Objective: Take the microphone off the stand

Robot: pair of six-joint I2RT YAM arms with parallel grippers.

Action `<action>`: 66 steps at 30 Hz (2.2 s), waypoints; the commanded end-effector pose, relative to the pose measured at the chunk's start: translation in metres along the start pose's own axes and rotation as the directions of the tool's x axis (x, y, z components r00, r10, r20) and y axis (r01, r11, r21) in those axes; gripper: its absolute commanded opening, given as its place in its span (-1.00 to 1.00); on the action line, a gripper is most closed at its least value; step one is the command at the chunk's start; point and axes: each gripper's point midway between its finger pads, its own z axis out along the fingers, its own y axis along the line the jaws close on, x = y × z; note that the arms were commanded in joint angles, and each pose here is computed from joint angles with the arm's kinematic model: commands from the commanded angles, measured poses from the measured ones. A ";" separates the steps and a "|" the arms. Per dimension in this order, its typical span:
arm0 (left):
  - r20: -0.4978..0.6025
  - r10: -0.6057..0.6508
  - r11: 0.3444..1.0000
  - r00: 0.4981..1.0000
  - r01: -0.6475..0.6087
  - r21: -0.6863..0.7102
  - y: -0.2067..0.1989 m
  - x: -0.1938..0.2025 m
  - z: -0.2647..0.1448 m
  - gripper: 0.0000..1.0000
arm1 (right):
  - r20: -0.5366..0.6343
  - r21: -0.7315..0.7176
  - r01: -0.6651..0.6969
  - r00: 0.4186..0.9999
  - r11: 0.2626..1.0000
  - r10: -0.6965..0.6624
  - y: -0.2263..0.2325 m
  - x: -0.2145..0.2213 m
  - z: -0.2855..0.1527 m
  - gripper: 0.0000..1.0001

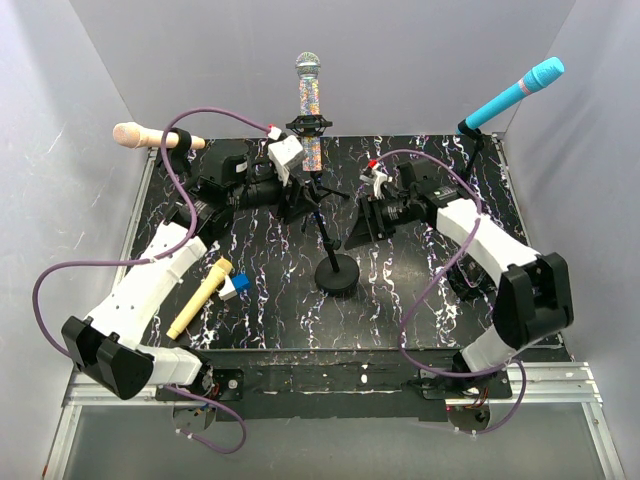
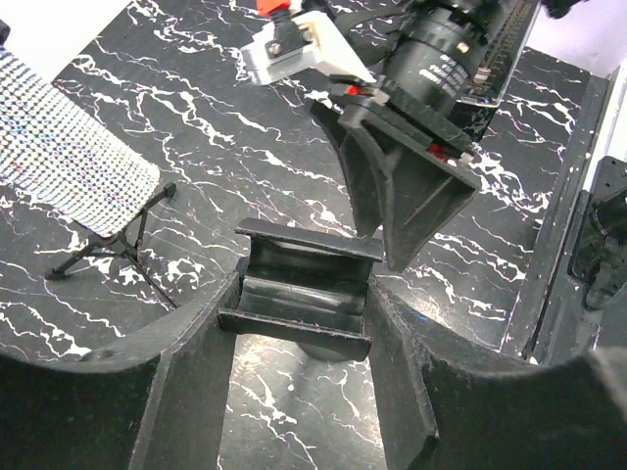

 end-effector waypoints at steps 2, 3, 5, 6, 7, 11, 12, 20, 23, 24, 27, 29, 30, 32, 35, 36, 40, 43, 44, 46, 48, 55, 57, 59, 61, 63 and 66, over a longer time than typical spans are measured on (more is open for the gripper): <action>0.082 -0.015 0.999 0.996 0.019 -0.041 -0.003 -0.026 -0.015 -0.53 | -0.027 -0.171 -0.079 0.997 0.982 0.076 0.022 -0.024 0.005 0.21; 0.082 -0.014 0.999 0.997 0.017 -0.039 -0.003 -0.026 -0.015 -0.53 | -0.032 -0.186 -0.089 0.996 0.979 0.084 0.023 -0.026 0.007 0.18; 0.082 -0.010 0.999 0.997 0.013 -0.033 -0.004 -0.026 -0.016 -0.55 | -0.035 -0.195 -0.114 0.993 0.974 0.110 0.020 -0.028 0.012 0.15; 0.082 -0.008 0.999 0.997 0.011 -0.033 -0.004 -0.026 -0.016 -0.55 | -0.036 -0.196 -0.130 0.991 0.972 0.126 0.017 -0.029 0.014 0.14; 0.079 -0.010 0.999 0.997 0.013 -0.034 -0.004 -0.025 -0.015 -0.57 | -0.038 -0.198 -0.136 0.991 0.971 0.131 0.016 -0.029 0.016 0.14; 0.080 -0.009 0.999 0.997 0.013 -0.045 -0.003 -0.025 -0.017 -0.60 | -0.047 -0.197 -0.161 0.987 0.967 0.155 0.010 -0.030 0.021 0.05; 0.080 -0.008 0.999 0.997 0.012 -0.044 -0.004 -0.025 -0.017 -0.60 | -0.049 -0.200 -0.166 0.986 0.966 0.159 0.009 -0.030 0.022 0.04; 0.078 -0.022 0.996 0.997 0.028 -0.083 0.002 -0.024 -0.019 -0.65 | -0.075 -0.273 -0.168 0.985 0.947 0.153 0.013 -0.034 0.028 -0.31; 0.080 -0.024 0.996 0.997 0.030 -0.081 0.002 -0.024 -0.019 -0.68 | -0.081 -0.278 -0.172 0.985 0.945 0.155 0.013 -0.033 0.030 -0.34; 0.082 -0.024 0.996 0.996 0.030 -0.081 0.002 -0.025 -0.019 -0.69 | -0.082 -0.279 -0.168 0.985 0.945 0.151 0.013 -0.033 0.031 -0.35; 0.078 -0.035 0.996 0.996 0.041 -0.077 0.002 -0.022 -0.017 -0.71 | -0.073 -0.284 -0.144 0.989 0.948 0.128 0.013 -0.036 0.033 -0.50; 0.083 -0.037 0.996 0.996 0.043 -0.072 0.001 -0.023 -0.017 -0.74 | -0.060 -0.290 -0.111 0.993 0.951 0.097 0.015 -0.038 0.035 -0.67; 0.088 -0.038 0.996 0.995 0.044 -0.073 0.001 -0.024 -0.017 -0.75 | -0.052 -0.291 -0.087 0.996 0.953 0.075 0.016 -0.038 0.035 -0.79; 0.092 -0.052 0.996 0.994 0.059 -0.073 0.002 -0.024 -0.016 -0.78 | -0.021 -0.290 0.008 1.000 0.957 -0.014 0.021 -0.040 0.036 -0.86; 0.115 -0.103 0.989 0.988 0.114 -0.095 0.006 -0.029 -0.018 -0.85 | 0.032 -0.208 0.180 0.984 0.961 -0.178 0.021 -0.044 0.032 -0.97; 0.124 -0.137 0.984 0.983 0.150 -0.099 0.005 -0.030 -0.019 -0.87 | 0.030 -0.180 0.234 0.972 0.955 -0.233 0.023 -0.040 0.032 -0.97; 0.169 -0.200 0.973 0.965 0.216 -0.083 0.000 -0.035 -0.023 -0.87 | 0.049 -0.025 0.622 0.783 0.783 -0.621 0.029 -0.034 0.028 -0.97; 0.203 -0.244 0.960 0.948 0.266 -0.090 -0.003 -0.035 -0.029 -0.89 | 0.050 0.128 0.865 0.483 0.485 -0.874 0.031 -0.037 0.026 -0.97; 0.207 -0.252 0.957 0.945 0.276 -0.094 -0.003 -0.033 -0.031 -0.89 | 0.047 0.161 0.908 0.383 0.386 -0.922 0.029 -0.036 0.027 -0.97; 0.209 -0.234 0.963 0.950 0.255 -0.082 -0.009 -0.030 -0.036 -0.89 | 0.016 0.229 0.969 0.089 0.090 -0.996 0.029 -0.035 0.031 -0.97; 0.194 -0.228 0.966 0.954 0.247 -0.080 -0.012 -0.023 -0.038 -0.90 | -0.028 0.249 0.937 -0.248 -0.247 -0.968 0.022 -0.016 0.036 -0.97; 0.121 -0.149 0.985 0.981 0.158 -0.067 -0.006 -0.010 -0.028 -0.85 | -0.097 0.487 0.613 -0.670 -0.623 -0.736 0.035 -0.018 0.034 -0.51; 0.111 -0.148 0.986 0.983 0.155 -0.061 -0.006 -0.008 -0.027 -0.85 | -0.075 0.459 0.707 -0.573 -0.538 -0.816 0.033 -0.019 0.028 0.18; 0.101 -0.141 0.987 0.985 0.148 -0.061 -0.005 -0.007 -0.026 -0.84 | -0.038 0.320 0.883 -0.351 -0.344 -0.935 0.016 0.003 0.022 0.56; 0.087 -0.140 0.989 0.986 0.144 -0.046 -0.008 -0.006 -0.028 -0.84 | -0.013 0.261 0.954 -0.149 -0.147 -0.989 0.022 0.011 0.005 0.64; 0.082 -0.114 0.993 0.990 0.116 -0.022 -0.013 -0.005 -0.029 -0.85 | 0.003 0.253 0.957 0.144 0.140 -0.990 0.025 0.017 -0.006 0.67; 0.087 -0.111 0.994 0.990 0.111 0.005 -0.019 -0.002 -0.030 -0.84 | 0.021 0.195 0.823 0.540 0.533 -0.841 0.033 0.025 -0.019 0.58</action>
